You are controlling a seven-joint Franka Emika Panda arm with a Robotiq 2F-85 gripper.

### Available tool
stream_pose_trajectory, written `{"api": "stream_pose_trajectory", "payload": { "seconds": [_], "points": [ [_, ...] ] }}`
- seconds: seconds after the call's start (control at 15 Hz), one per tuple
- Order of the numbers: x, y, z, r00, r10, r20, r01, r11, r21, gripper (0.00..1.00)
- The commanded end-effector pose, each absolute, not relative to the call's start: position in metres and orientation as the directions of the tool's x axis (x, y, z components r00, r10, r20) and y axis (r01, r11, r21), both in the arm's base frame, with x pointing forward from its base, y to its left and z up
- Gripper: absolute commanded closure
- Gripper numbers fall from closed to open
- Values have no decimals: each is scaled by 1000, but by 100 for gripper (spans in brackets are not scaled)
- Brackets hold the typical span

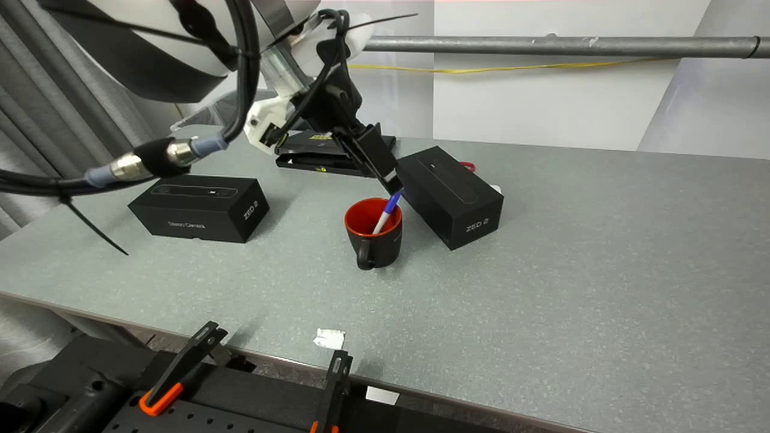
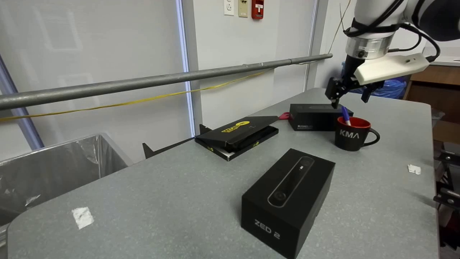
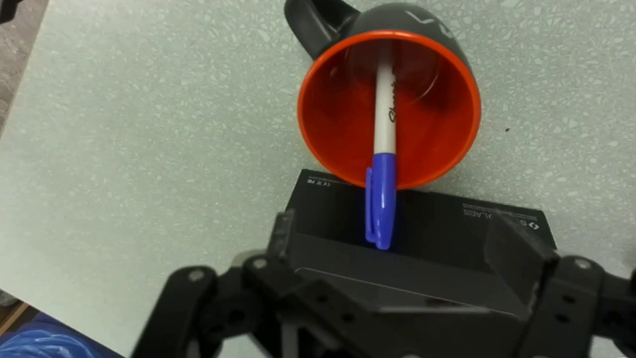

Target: Put the sharpie on the table

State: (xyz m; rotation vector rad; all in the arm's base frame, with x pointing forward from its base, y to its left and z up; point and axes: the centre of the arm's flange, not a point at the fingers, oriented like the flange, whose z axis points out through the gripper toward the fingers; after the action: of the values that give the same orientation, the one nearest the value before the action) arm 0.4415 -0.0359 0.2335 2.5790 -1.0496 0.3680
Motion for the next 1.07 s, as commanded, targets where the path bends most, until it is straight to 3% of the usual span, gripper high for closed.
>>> {"api": "stream_pose_trajectory", "payload": {
  "seconds": [0.0,0.27,0.33,0.47,1.0],
  "points": [
    [461,-43,209,678,-633,373,-728,-649,222,0],
    [460,-47,199,682,-636,362,-726,-645,236,0],
    [461,-47,197,682,-636,361,-726,-646,235,25],
    [460,-47,196,686,-632,360,-723,-649,237,34],
    [452,-52,207,686,-626,371,-721,-651,235,99]
  ]
}}
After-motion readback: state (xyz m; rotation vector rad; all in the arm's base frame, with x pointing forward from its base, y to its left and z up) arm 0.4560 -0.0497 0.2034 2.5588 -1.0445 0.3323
